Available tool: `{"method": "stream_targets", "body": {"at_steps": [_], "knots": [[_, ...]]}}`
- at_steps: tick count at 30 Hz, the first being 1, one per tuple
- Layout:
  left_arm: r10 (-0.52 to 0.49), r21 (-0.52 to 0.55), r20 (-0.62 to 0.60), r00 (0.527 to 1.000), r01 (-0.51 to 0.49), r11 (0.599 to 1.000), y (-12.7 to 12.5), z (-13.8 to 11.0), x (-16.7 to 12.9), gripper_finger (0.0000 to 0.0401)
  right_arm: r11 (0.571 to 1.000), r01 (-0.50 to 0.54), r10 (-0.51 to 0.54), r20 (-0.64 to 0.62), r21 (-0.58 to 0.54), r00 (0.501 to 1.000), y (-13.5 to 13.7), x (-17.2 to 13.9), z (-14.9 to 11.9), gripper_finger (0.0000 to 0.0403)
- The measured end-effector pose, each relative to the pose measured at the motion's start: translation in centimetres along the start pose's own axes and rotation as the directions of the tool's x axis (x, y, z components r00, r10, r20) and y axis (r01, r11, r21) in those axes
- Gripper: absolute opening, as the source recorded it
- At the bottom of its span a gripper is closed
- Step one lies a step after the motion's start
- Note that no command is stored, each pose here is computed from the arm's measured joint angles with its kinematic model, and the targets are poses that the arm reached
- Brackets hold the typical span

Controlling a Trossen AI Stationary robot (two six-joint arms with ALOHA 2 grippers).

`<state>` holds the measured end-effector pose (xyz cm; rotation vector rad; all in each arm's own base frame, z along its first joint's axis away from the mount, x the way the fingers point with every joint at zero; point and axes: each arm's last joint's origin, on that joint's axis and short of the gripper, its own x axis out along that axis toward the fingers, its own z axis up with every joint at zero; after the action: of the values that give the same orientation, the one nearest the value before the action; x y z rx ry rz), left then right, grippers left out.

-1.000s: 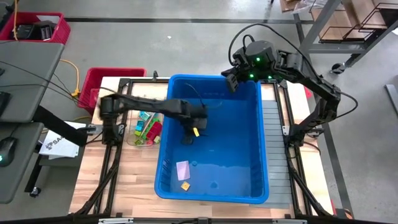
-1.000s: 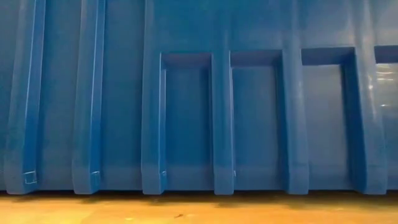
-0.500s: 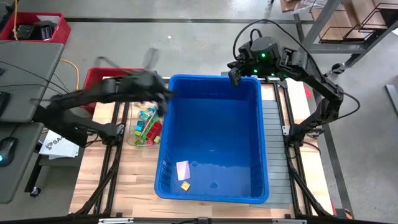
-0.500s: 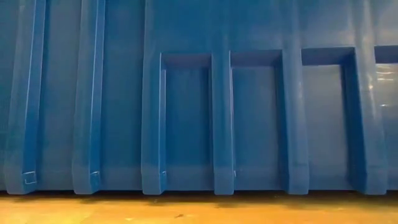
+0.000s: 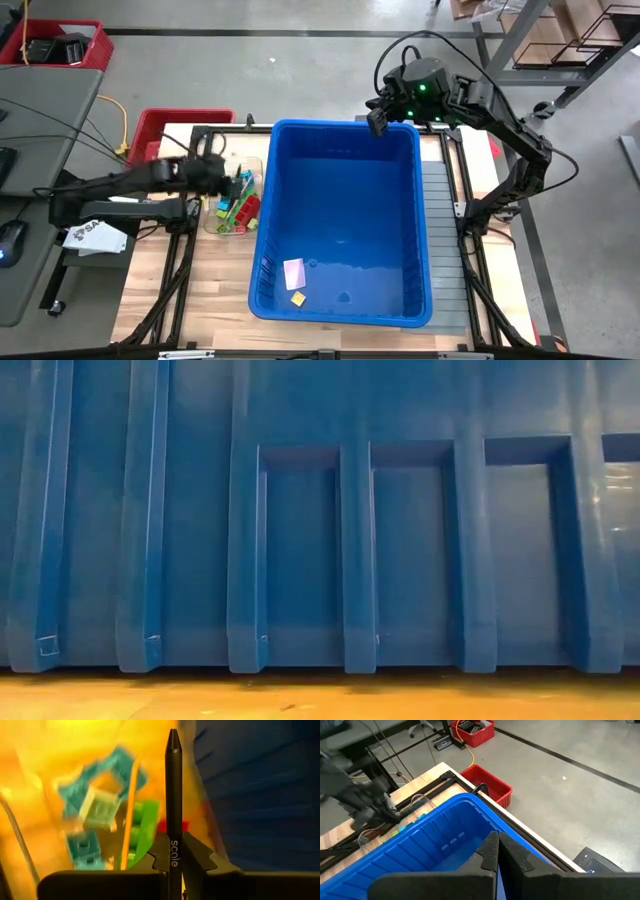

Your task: Sort blocks

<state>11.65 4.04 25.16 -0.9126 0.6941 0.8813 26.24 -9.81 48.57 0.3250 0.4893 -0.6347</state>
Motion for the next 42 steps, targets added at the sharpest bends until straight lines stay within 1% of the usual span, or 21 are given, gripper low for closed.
{"method": "stream_targets", "body": {"at_steps": [3, 4, 7, 11, 15, 16, 18, 19, 21, 22, 24, 25, 27, 29, 31, 33, 35, 36, 39, 41, 42], "knots": [[0.006, -0.061, -0.083, 0.997, -0.011, 0.998, 0.9, -1.4, 1.9, 0.0015, 1.0, 0.0, 0.0, 0.0, 0.002, 1.0, 0.0, 0.0, 0.0, 0.0], [0.007, -0.069, -0.107, 0.994, -0.014, 0.998, 1.0, -1.6, 2.2, 0.0024, 1.0, 0.0, 0.0, 0.0, 0.002, 1.0, 0.0, 0.0, 0.0, 0.0], [-0.011, -0.048, -0.122, 0.993, 0.005, 0.999, 1.0, -1.7, 2.2, 0.0072, 1.0, 0.001, -0.001, -0.007, 0.0, 1.0, 0.0, 0.0, -0.1, 0.0], [-0.029, 0.019, -0.111, 0.993, 0.031, 0.999, 0.7, -1.4, 1.6, 0.0146, 1.0, 0.001, -0.001, -0.007, 0.0, 1.0, 0.0, 0.0, -0.1, 0.0], [-0.056, 0.03, -0.094, 0.994, 0.059, 0.998, 0.3, -0.9, 0.9, 0.0205, 1.0, -0.002, 0.002, -0.008, 0.0, 1.0, 0.0, 0.0, -0.1, 0.0], [-0.073, 0.03, -0.088, 0.993, 0.076, 0.997, 0.0, -0.7, 0.6, 0.0216, 1.0, -0.026, 0.026, -0.016, 0.0, 1.0, 0.1, 0.0, -0.1, 0.0], [-0.155, 0.065, -0.068, 0.986, 0.159, 0.985, -0.7, -0.1, -0.3, 0.0231, 0.99, -0.143, 0.143, -0.054, 0.005, 0.988, 0.4, 0.0, -0.2, 0.0], [-0.219, 0.099, -0.049, 0.975, 0.223, 0.97, -1.3, 0.4, -1.0, 0.0234, 0.977, -0.213, 0.213, -0.083, 0.012, 0.974, 0.6, 0.1, -0.3, 0.0], [-0.36, 0.172, -0.012, 0.933, 0.357, 0.918, -2.4, 1.1, -2.5, 0.0236, 0.941, -0.334, 0.338, -0.167, 0.053, 0.926, 1.6, 0.4, -0.9, 0.0], [-0.411, 0.198, 0.003, 0.912, 0.402, 0.894, -2.9, 1.4, -3.3, 0.0234, 0.928, -0.367, 0.373, -0.224, 0.07, 0.901, 2.1, 0.8, -1.4, 0.0], [-0.449, 0.243, 0.003, 0.893, 0.435, 0.867, -3.4, 1.6, -4.5, 0.0225, 0.924, -0.378, 0.374, -0.34, 0.059, 0.863, 3.6, 1.8, -2.8, 0.0], [-0.444, 0.263, -0.021, 0.896, 0.434, 0.862, -3.5, 1.4, -4.8, 0.0216, 0.929, -0.367, 0.351, -0.396, 0.037, 0.848, 4.5, 2.5, -3.6, 0.0], [-0.412, 0.291, -0.095, 0.906, 0.421, 0.859, -3.4, 0.7, -5.0, 0.0193, 0.945, -0.325, 0.272, -0.484, -0.027, 0.832, 6.3, 3.9, -5.3, 0.0], [-0.404, 0.307, -0.183, 0.896, 0.442, 0.843, -3.6, -0.3, -5.0, 0.0163, 0.956, -0.279, 0.19, -0.542, -0.087, 0.818, 8.0, 5.8, -6.8, 0.0], [-0.396, 0.328, -0.255, 0.882, 0.464, 0.823, -3.9, -1.3, -5.1, 0.0129, 0.954, -0.277, 0.158, -0.6, -0.11, 0.784, 9.8, 8.2, -8.5, 0.0], [-0.374, 0.353, -0.314, 0.873, 0.473, 0.807, -4.3, -2.3, -5.1, 0.0086, 0.943, -0.318, 0.184, -0.655, -0.092, 0.733, 11.7, 11.1, -10.2, 0.0], [-0.338, 0.389, -0.349, 0.874, 0.463, 0.796, -4.7, -3.3, -4.9, 0.0032, 0.928, -0.367, 0.224, -0.692, -0.064, 0.687, 13.5, 13.9, -12.0, 0.0], [-0.321, 0.404, -0.361, 0.876, 0.457, 0.792, -5.0, -3.8, -4.8, 0.0016, 0.92, -0.389, 0.239, -0.711, -0.053, 0.662, 14.3, 15.1, -12.9, 0.0], [-0.294, 0.415, -0.395, 0.87, 0.455, 0.788, -6.0, -5.3, -4.6, 0.001, 0.903, -0.428, 0.238, -0.782, -0.041, 0.576, 15.9, 18.0, -16.0, 0.0], [-0.299, 0.427, -0.422, 0.856, 0.479, 0.767, -6.7, -6.5, -4.7, 0.0003, 0.882, -0.469, 0.233, -0.827, -0.042, 0.512, 16.7, 19.2, -17.9, 0.0], [-0.297, 0.435, -0.432, 0.851, 0.485, 0.759, -7.1, -7.2, -4.7, 0.0002, 0.864, -0.502, 0.243, -0.849, -0.031, 0.47, 17.1, 19.5, -18.7, 0.0]]}}
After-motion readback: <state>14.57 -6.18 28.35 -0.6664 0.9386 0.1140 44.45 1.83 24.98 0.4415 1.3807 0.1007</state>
